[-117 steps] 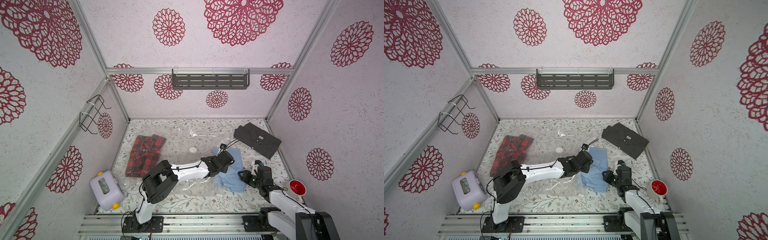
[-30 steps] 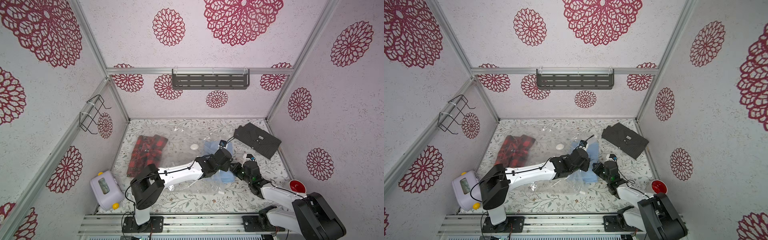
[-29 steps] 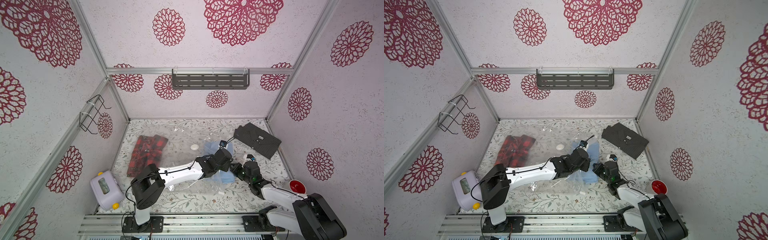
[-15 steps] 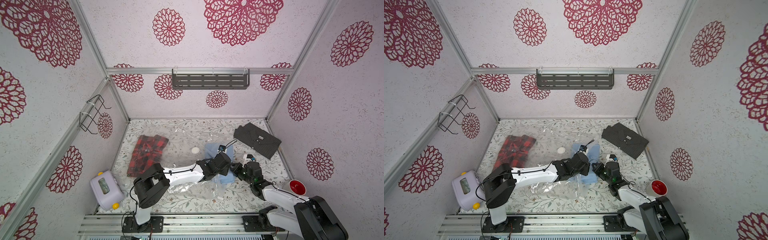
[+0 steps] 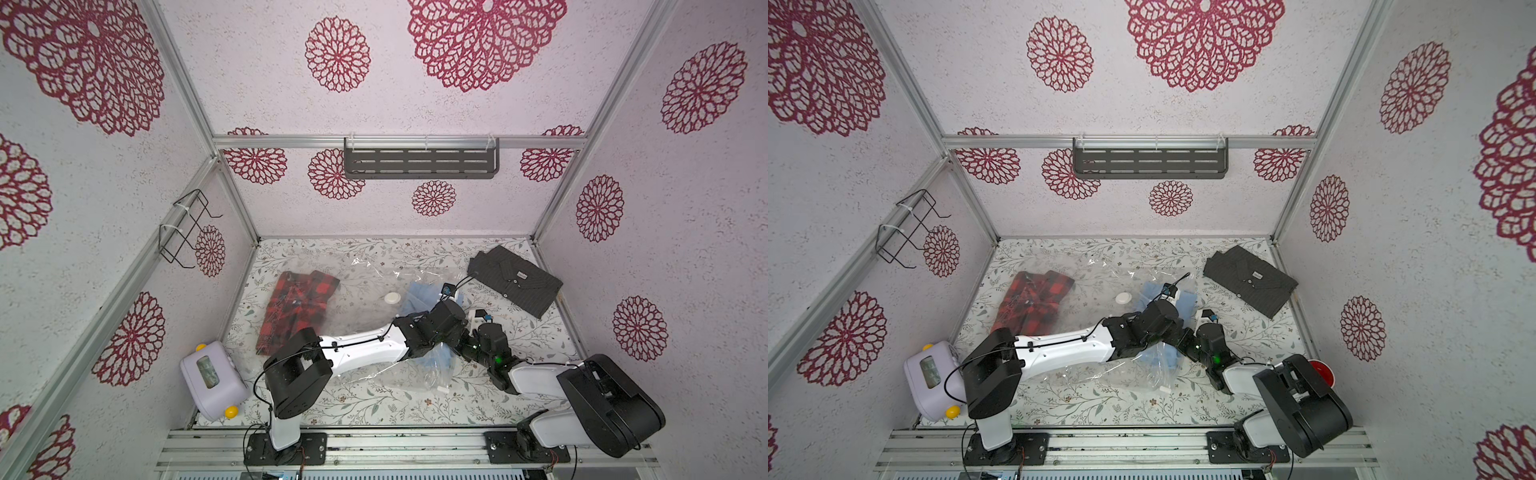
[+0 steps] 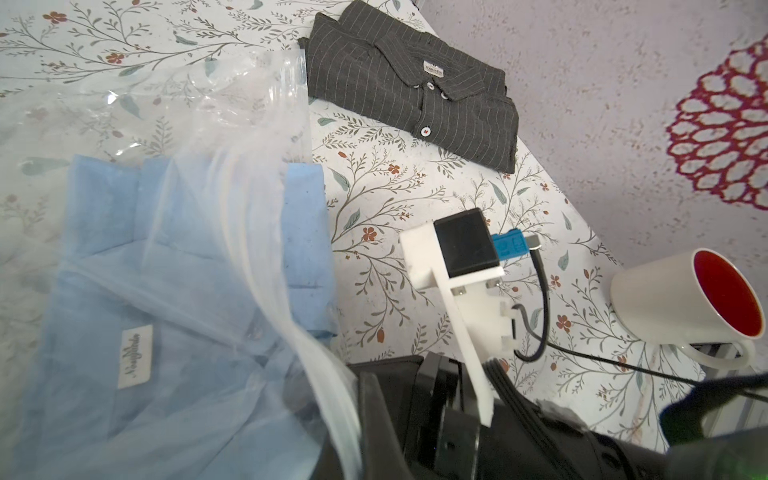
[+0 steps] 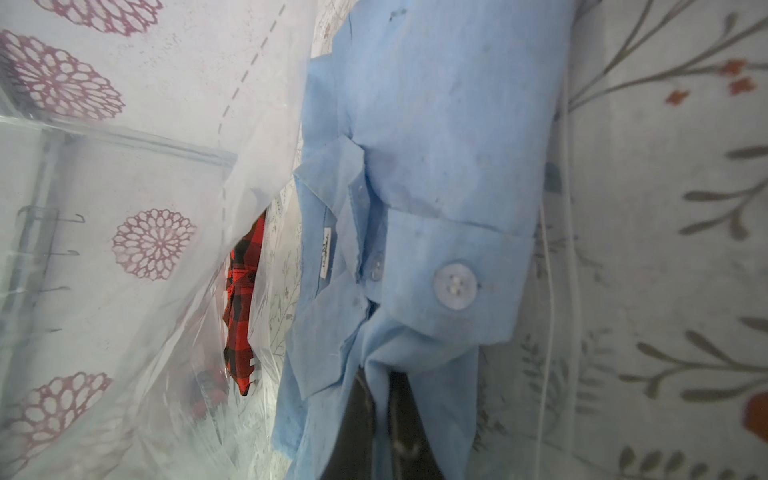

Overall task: Place the folded shirt into the vacuum bag
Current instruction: Place the shirt in the vacuum bag.

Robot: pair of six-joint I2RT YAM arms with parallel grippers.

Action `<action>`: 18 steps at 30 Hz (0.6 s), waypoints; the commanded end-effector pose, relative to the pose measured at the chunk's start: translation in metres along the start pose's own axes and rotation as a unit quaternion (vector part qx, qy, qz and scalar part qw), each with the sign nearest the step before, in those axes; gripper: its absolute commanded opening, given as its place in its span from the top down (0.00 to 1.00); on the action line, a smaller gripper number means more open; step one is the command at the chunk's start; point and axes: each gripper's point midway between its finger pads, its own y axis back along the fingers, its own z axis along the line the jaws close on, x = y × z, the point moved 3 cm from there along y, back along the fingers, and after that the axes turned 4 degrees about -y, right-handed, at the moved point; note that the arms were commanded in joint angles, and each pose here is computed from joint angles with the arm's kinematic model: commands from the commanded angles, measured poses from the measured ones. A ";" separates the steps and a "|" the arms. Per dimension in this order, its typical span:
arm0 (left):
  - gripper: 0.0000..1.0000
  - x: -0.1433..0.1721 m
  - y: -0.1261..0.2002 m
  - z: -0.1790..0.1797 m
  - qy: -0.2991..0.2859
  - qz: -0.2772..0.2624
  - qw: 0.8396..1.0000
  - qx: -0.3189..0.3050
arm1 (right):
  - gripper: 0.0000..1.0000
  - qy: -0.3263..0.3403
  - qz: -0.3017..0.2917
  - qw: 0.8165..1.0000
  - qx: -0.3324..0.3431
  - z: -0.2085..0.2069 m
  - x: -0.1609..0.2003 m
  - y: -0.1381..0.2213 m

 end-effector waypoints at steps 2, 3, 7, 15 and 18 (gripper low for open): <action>1.00 -0.013 0.017 -0.016 0.005 -0.030 0.999 0.030 | 1.00 -0.002 -0.030 0.999 -0.034 0.023 -0.012 0.003; 1.00 -0.011 0.016 -0.015 0.006 -0.028 0.999 0.028 | 1.00 -0.005 -0.037 0.999 -0.039 0.027 -0.016 0.004; 1.00 -0.009 0.018 -0.017 0.012 -0.033 0.999 0.039 | 1.00 -0.003 -0.036 0.998 -0.054 0.041 -0.023 -0.005; 1.00 -0.033 0.036 -0.024 -0.011 -0.069 0.997 0.039 | 1.00 -0.012 0.016 0.997 -0.072 0.038 0.001 -0.033; 1.00 -0.039 0.038 -0.025 -0.021 -0.072 0.997 0.034 | 1.00 -0.005 0.033 0.996 -0.078 0.043 0.007 -0.040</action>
